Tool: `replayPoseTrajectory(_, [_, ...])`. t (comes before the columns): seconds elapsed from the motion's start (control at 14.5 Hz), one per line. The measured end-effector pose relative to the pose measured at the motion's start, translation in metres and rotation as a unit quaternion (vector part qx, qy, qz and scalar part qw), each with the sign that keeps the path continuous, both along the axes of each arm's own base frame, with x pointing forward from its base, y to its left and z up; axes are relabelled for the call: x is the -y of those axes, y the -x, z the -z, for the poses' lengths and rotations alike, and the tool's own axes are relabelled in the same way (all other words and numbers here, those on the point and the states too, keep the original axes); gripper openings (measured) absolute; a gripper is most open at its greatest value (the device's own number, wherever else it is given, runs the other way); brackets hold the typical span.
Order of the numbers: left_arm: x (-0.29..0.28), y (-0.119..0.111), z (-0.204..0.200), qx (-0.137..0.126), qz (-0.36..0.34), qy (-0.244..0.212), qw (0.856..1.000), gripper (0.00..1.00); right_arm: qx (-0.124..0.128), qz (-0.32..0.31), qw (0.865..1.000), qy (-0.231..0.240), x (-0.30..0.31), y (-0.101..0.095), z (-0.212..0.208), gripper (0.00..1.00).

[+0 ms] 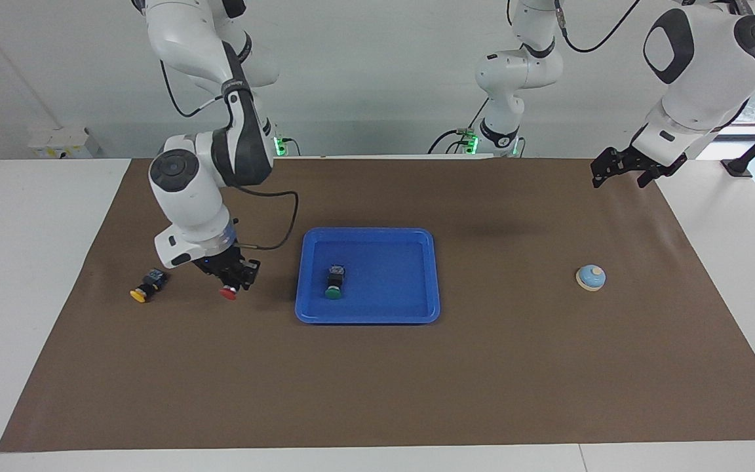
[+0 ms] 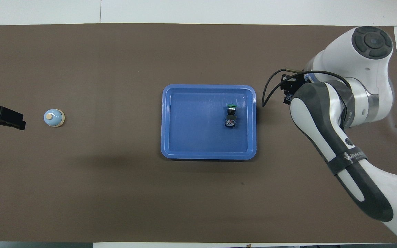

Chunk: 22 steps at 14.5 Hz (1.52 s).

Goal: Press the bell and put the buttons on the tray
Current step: 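Carry the red button to the tray and lower it in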

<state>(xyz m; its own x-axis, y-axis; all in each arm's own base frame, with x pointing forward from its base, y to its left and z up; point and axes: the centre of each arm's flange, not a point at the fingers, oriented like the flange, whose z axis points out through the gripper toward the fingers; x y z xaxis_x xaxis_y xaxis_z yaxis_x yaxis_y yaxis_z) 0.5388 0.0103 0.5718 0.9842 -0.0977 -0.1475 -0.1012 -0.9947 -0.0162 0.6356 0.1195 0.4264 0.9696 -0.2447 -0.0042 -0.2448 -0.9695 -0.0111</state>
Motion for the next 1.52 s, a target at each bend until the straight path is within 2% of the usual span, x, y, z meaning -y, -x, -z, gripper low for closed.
replayPoseTrajectory(0.14, [0.000,0.000,0.000,0.000,0.000,0.000,1.000,1.00,-0.002,-0.021,1.000,-0.011,-0.052,0.003,-0.004,0.44])
replayPoseTrajectory(0.41, [0.000,0.000,0.000,0.000,0.000,0.000,1.000,1.00,-0.017,-0.055,0.998,-0.009,-0.171,0.034,0.027,0.44])
replayPoseTrajectory(0.55, [0.000,0.000,0.000,0.000,0.000,0.000,1.000,1.00,-0.003,-0.073,0.997,-0.017,-0.208,0.037,0.041,0.44])
replayPoseTrajectory(0.83, [0.000,0.000,0.000,0.000,0.000,0.000,1.000,1.00,0.019,-0.088,0.996,-0.029,-0.232,0.037,0.087,0.44])
replayPoseTrajectory(0.97, [0.000,0.000,0.000,0.000,0.000,0.000,1.000,1.00,0.020,-0.089,0.995,-0.029,-0.230,0.042,0.110,0.44])
replayPoseTrajectory(1.38, [0.000,0.000,0.000,0.000,0.000,0.000,1.000,1.00,0.021,-0.103,0.994,-0.029,-0.241,0.063,0.127,0.44])
replayPoseTrajectory(1.52, [0.000,0.000,0.000,0.000,0.000,0.000,1.000,1.00,0.021,-0.096,0.995,-0.029,-0.239,0.063,0.123,0.59])
